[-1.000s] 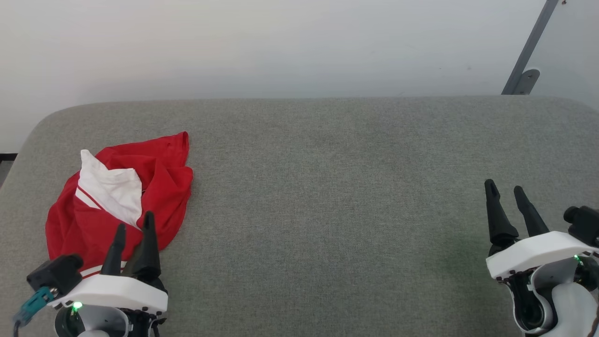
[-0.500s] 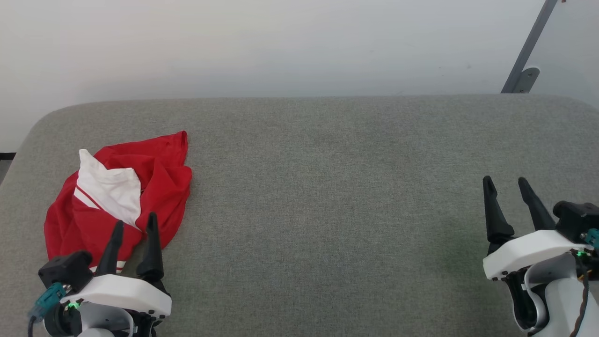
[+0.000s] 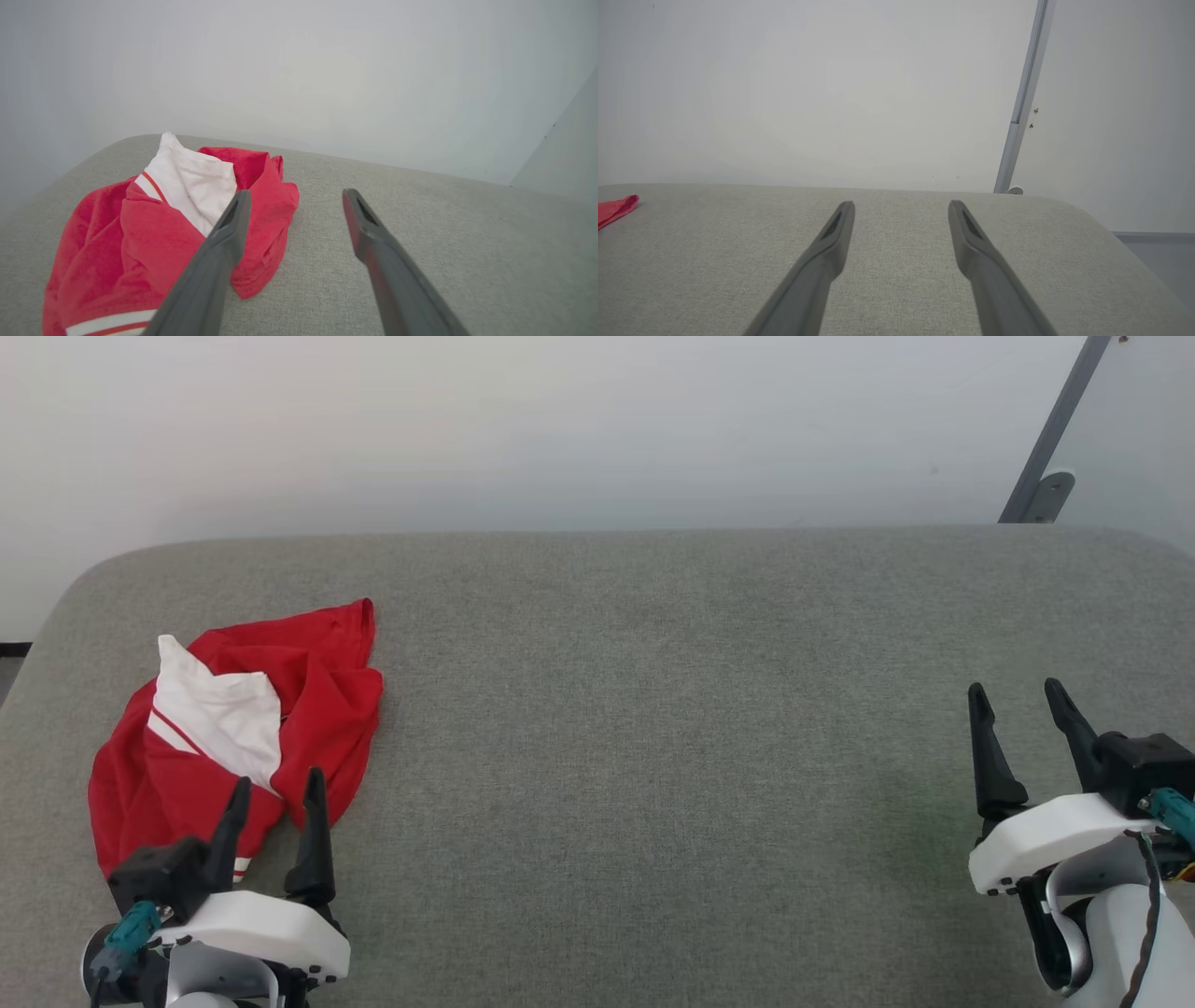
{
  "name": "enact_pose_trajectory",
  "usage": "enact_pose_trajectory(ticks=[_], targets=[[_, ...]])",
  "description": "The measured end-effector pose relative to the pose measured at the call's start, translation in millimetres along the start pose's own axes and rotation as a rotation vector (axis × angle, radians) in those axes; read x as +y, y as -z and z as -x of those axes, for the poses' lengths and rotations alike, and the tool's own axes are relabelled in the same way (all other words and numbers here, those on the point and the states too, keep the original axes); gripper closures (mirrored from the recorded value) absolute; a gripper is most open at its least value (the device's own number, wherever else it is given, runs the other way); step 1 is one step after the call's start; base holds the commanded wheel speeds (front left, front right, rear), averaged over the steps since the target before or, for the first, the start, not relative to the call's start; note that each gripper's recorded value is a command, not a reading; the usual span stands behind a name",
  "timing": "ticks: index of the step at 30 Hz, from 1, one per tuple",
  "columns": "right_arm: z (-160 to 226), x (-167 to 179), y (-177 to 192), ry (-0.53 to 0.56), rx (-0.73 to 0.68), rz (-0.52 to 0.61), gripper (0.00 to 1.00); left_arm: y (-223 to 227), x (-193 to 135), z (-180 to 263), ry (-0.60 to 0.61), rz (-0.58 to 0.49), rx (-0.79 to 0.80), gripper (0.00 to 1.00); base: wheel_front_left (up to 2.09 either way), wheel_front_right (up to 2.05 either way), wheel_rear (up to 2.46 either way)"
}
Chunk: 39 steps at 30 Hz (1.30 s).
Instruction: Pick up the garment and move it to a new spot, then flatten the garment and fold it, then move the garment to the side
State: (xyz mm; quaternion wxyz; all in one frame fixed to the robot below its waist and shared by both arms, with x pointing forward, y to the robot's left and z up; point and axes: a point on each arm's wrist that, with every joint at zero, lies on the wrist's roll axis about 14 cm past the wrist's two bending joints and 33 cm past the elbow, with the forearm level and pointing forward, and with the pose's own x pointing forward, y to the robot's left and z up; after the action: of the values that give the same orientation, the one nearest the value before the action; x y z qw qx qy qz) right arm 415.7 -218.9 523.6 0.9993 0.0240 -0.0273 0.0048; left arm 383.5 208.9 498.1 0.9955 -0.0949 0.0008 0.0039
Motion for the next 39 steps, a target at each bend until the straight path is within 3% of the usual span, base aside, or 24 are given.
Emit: enact_pose_trajectory(ticks=[39], targets=[[5.1,-11.2,-3.0,0.008,-0.028,0.216,0.0,-0.4,-2.9,6.4,0.047,-0.203,-0.041,0.0,0.0,0.0,0.0]])
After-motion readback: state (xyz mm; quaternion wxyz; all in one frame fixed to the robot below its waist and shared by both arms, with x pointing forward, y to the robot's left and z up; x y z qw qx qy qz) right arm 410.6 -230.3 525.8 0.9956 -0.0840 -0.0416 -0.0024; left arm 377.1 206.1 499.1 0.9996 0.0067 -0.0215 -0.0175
